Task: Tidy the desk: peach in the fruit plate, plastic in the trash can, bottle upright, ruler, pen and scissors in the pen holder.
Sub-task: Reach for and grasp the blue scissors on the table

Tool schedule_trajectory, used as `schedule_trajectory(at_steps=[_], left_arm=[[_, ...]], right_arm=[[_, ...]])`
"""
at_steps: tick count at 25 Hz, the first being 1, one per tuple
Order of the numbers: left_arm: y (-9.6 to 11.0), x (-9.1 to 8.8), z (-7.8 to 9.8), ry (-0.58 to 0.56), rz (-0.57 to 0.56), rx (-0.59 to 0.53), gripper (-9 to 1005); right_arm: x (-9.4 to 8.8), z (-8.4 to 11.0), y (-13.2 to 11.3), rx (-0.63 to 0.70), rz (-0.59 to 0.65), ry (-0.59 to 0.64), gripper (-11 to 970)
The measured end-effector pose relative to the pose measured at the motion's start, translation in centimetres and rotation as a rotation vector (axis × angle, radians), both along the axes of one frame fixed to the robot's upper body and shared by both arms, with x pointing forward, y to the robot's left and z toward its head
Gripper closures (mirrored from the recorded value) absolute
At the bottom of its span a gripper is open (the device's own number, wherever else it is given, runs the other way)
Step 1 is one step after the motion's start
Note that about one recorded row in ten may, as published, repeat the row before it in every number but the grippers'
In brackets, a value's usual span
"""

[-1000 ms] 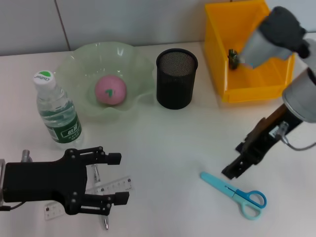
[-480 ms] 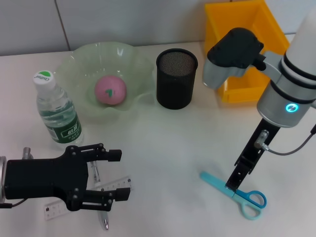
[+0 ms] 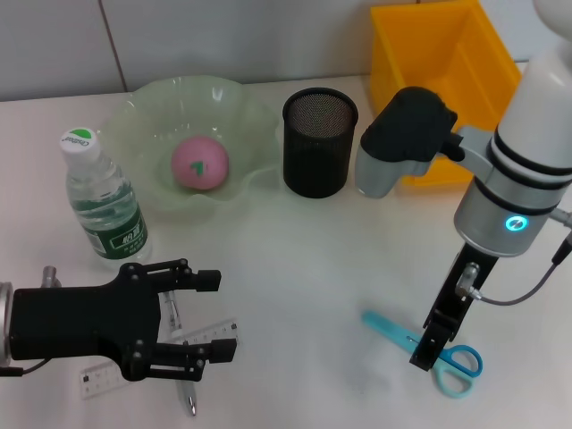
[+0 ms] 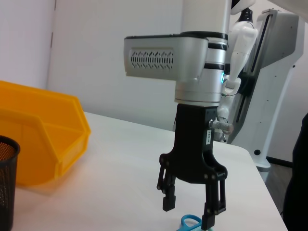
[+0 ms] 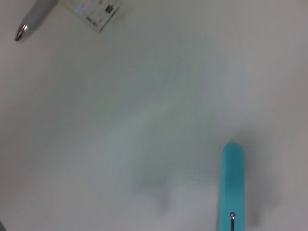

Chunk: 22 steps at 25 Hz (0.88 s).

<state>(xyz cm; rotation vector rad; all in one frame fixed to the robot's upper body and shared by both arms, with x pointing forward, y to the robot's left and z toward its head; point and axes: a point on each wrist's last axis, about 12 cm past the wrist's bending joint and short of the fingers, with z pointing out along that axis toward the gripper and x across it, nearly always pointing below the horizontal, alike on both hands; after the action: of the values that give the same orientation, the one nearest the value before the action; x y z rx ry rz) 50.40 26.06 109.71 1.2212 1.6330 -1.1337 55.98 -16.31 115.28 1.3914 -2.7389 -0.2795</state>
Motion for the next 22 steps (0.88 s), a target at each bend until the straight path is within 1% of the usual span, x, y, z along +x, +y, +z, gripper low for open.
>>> schedule_trajectory(at_steps=[3,8,18,22], left_arm=[[0.0,0.0,-0.1,-0.003,0.001,0.002,145],[0.0,0.0,-0.1,-0.003,0.002,0.002,146],[0.1,-0.1,-0.2,0.000,0.005,0.002,147],[0.1,-0.1,-0.2,0.000,0.004,0.001,148]], right_arm=[[0.0,-0.8,0.2,-0.008,0.009,-0.007,207],[0.0,-1.5,0.5,-0.013,0.023,-0.009,211],[-0.2,-1.9,0.7,0.002,0.033,-0.006,219],[-0.2,-2.2,0.6,-0.003,0.034,-0.009,290]])
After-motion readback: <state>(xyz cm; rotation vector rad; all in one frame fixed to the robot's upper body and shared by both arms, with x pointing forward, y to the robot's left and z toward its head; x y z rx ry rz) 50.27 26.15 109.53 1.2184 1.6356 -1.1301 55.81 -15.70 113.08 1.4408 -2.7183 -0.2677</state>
